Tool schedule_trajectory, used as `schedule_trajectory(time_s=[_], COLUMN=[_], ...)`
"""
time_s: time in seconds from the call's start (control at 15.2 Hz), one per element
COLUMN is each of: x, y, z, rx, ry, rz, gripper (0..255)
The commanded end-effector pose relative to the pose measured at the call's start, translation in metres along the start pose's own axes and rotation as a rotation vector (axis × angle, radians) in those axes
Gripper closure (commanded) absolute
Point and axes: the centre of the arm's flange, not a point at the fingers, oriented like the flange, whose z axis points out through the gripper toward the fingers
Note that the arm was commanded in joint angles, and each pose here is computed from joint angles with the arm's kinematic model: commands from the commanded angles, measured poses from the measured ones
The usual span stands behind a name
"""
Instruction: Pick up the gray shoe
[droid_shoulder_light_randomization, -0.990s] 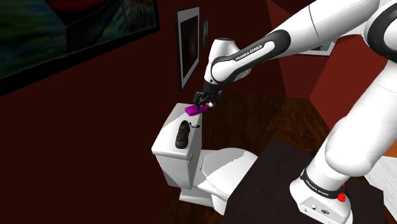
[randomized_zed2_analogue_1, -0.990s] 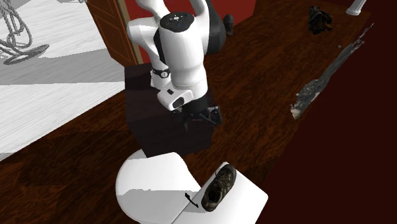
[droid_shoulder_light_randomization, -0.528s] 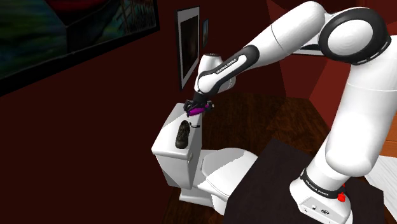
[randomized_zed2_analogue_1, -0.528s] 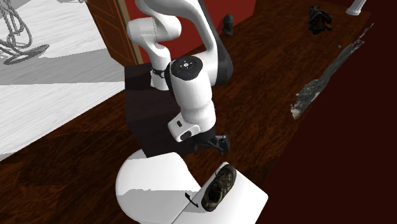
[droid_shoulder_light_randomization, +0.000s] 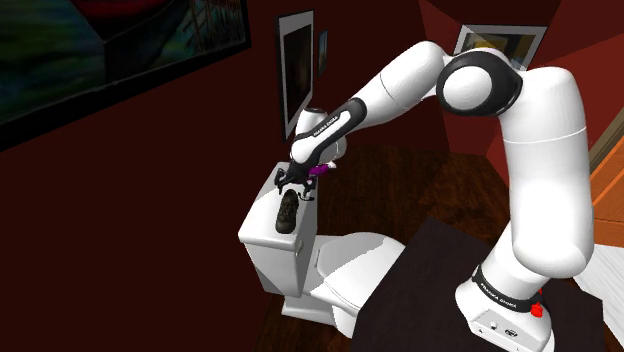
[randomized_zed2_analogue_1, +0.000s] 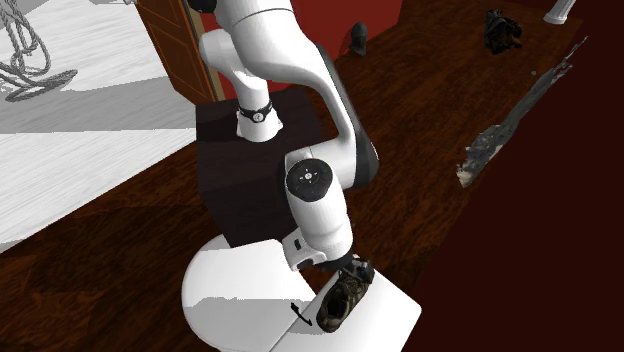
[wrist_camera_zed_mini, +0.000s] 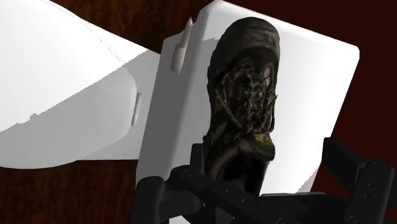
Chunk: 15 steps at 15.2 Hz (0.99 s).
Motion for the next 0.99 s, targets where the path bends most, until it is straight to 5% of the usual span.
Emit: schedule_trajectory(time_s=[0.0,0.53,0.59,0.92], x=[0.009,0.009,0.009,0.009], y=[-0.003,0.005,0.005,0.006], z=[0.015,0.049,0.049,0.049], rx=[0.005,0.005,0.005,0.005], ry=[-0.002,-0.002,-0.002,-0.002], rz=[0.018,0.018,0.018,0.018], gripper=[0,0,255,255])
